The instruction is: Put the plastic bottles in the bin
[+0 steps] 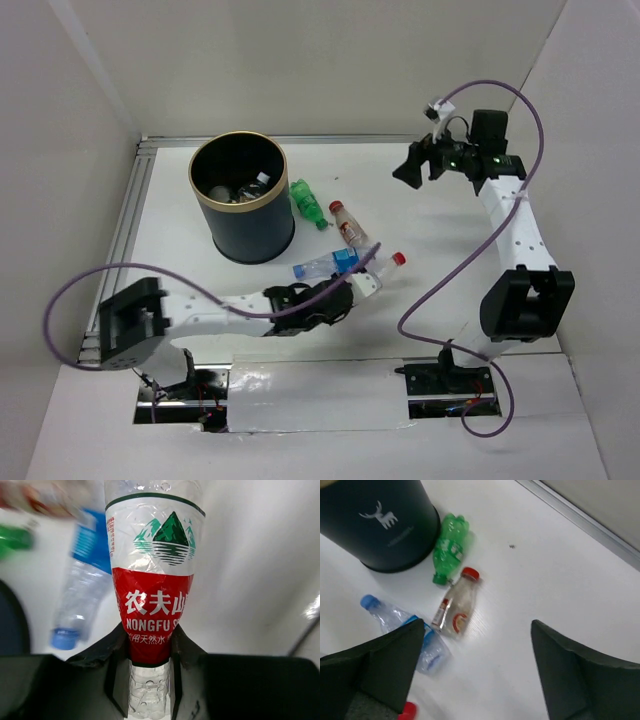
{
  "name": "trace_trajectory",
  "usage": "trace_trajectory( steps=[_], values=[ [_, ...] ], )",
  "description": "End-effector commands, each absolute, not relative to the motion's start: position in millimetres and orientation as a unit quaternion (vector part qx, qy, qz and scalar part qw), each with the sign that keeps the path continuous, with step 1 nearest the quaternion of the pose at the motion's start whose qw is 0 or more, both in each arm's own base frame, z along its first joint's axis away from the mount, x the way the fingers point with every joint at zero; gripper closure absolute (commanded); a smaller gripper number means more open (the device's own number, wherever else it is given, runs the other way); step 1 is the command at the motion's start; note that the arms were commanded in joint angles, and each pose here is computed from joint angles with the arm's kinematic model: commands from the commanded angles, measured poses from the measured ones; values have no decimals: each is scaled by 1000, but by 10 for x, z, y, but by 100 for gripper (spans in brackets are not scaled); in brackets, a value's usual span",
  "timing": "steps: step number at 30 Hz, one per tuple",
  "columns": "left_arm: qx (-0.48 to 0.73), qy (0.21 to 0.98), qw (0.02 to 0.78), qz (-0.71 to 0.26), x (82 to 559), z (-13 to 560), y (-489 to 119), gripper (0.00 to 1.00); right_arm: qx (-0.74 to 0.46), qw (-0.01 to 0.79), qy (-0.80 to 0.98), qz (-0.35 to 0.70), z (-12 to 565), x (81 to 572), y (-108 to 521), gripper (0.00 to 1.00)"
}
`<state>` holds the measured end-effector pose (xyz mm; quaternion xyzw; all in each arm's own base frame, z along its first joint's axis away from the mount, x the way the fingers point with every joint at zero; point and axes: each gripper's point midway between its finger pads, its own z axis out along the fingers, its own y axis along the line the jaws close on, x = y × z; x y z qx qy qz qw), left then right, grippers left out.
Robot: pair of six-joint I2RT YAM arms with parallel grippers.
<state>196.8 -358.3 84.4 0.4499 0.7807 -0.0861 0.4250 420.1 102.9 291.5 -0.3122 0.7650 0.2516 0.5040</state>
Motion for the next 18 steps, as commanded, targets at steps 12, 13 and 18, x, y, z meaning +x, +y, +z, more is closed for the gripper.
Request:
trace_trajectory(
  steps=[12,13,18],
  values=[
    [15,674,735,-67,3115,4023,-1639,95,-401,447,763,238,2110,3842,958,42],
    [-24,682,731,-30,3310,3940,-1373,94,-424,439,753,245,2069,3789,1181,31],
    [-81,730,676,55,3727,3402,-824,72,-543,419,688,237,1968,3528,1798,8]
  ],
)
